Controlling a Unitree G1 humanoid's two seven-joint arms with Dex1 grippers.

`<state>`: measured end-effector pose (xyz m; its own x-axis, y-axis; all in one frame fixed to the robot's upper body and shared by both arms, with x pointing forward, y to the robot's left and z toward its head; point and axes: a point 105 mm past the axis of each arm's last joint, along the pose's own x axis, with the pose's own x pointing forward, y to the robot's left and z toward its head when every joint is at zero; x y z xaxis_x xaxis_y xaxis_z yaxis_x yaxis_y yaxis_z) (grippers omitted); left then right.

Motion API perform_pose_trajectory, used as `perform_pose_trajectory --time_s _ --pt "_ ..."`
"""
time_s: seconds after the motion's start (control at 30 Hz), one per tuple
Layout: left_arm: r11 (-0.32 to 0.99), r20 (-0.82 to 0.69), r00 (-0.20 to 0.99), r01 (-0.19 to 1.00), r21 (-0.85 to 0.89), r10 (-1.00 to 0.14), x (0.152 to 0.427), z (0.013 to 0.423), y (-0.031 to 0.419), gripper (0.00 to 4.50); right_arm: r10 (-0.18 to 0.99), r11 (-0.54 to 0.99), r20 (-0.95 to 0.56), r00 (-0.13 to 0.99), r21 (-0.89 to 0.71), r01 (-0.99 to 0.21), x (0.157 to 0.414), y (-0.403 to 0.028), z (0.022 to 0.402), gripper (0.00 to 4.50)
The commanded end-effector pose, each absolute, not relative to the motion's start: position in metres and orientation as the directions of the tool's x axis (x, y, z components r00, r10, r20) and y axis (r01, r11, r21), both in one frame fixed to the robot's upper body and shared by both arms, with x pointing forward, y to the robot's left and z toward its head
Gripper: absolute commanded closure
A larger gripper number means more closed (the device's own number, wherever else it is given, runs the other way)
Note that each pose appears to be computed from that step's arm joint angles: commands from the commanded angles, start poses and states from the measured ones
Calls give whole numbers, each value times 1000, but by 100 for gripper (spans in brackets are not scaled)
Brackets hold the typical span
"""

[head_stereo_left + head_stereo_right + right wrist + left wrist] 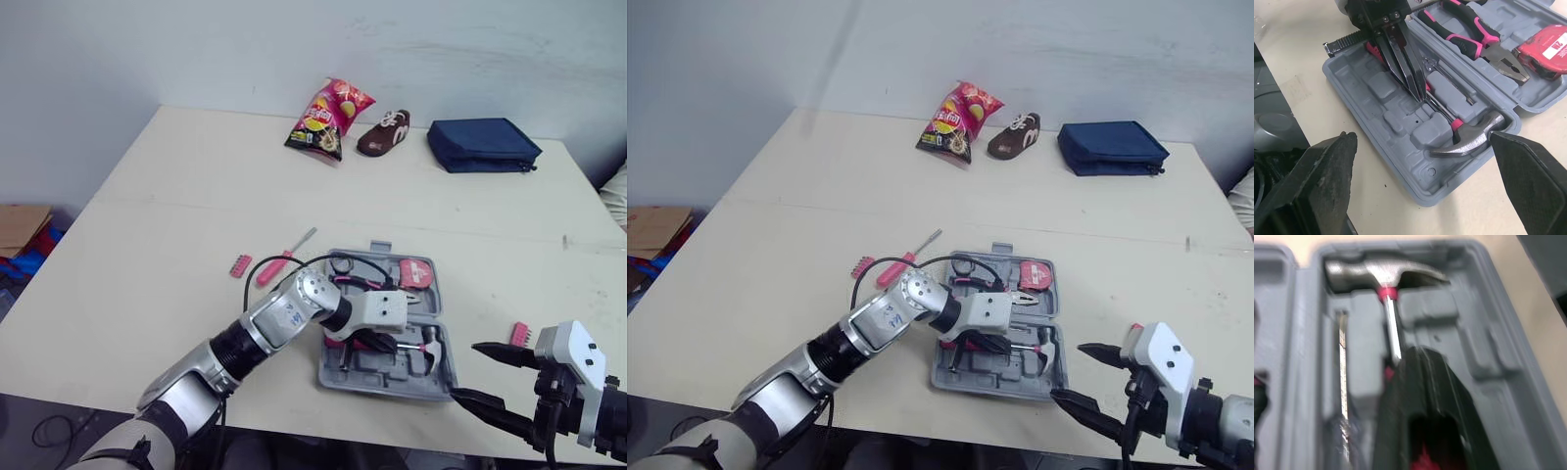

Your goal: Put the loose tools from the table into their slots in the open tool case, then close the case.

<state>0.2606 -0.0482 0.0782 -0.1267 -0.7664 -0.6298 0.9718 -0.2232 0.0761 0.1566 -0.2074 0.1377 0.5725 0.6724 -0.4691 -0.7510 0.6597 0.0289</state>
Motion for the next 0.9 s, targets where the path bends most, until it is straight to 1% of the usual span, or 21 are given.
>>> perform_pose_trajectory --time_s 0.03,0.1,0.17,0.2,0.23,0.3,0.33,0.4,0.43,0.47,0.5,0.53,0.57,0.6,0.63,0.67,0.73,0.77,0.8,0.83,0.9 --pt "-89 -805 -72 996 -23 -589 269 22 -8 446 680 647 -456 574 4 -763 158 -205 142 0" --pt "-126 -746 -76 992 11 -661 269 37 -18 446 675 649 -457 580 -8 -761 160 -205 141 0" --pt "-179 -642 -119 983 29 -758 262 61 -30 446 667 655 -454 591 -20 -755 162 -206 141 0" --pt "-185 -565 -137 982 28 -813 260 80 -32 446 660 661 -450 601 -33 -750 164 -207 142 0" --pt "-172 -485 -138 985 26 -863 261 102 -29 446 646 674 -438 625 -58 -737 166 -210 145 0" --pt "-131 -354 -120 991 7 -927 265 134 -13 446 613 713 -401 681 -92 -696 172 -217 152 0" --pt "-109 -283 -117 993 -44 -952 266 148 -1 424 604 737 -373 705 -75 -671 174 -221 157 0" --pt "-113 -143 -141 975 -191 -980 262 172 29 366 602 762 -325 730 -40 -646 172 -226 169 0" --pt "-54 -111 -80 974 -220 -991 266 176 54 329 595 772 -323 736 -25 -636 168 -231 172 0" --pt "13 -107 -12 973 -230 -994 269 176 72 278 586 780 -329 741 -18 -625 164 -236 174 0" --pt "98 -129 69 968 -231 -989 273 172 90 229 570 793 -340 748 -11 -609 161 -243 173 0" --pt "227 -169 193 950 -214 -966 277 165 121 186 540 818 -348 767 3 -575 158 -254 173 0" --pt "321 -206 281 926 -197 -937 278 158 142 132 512 840 -354 783 14 -543 156 -265 172 0" --pt "405 -234 360 895 -188 -903 277 154 162 95 475 863 -366 800 15 -506 154 -278 170 0" --pt "491 -249 443 851 -184 -861 278 151 185 45 428 886 -383 819 -1 -463 153 -294 168 0" --pt "538 -254 489 822 -185 -835 277 150 197 5 398 899 -395 828 -14 -439 152 -303 166 0" --pt "688 -241 645 694 -210 -725 275 152 247 5 314 934 -411 856 -28 -356 146 -332 164 0" --pt "763 -265 717 622 -175 -645 273 148 275 5 261 949 -435 862 -50 -312 141 -349 159 0" --pt "811 -296 758 569 -136 -582 268 144 295 5 216 957 -461 861 -75 -280 136 -363 154 0" --pt "831 -320 773 547 -100 -547 264 142 304 5 185 960 -483 856 -98 -262 132 -373 150 0" --pt "876 -311 822 474 -91 -477 258 146 327 5 135 970 -486 863 -113 -215 126 -392 150 0"
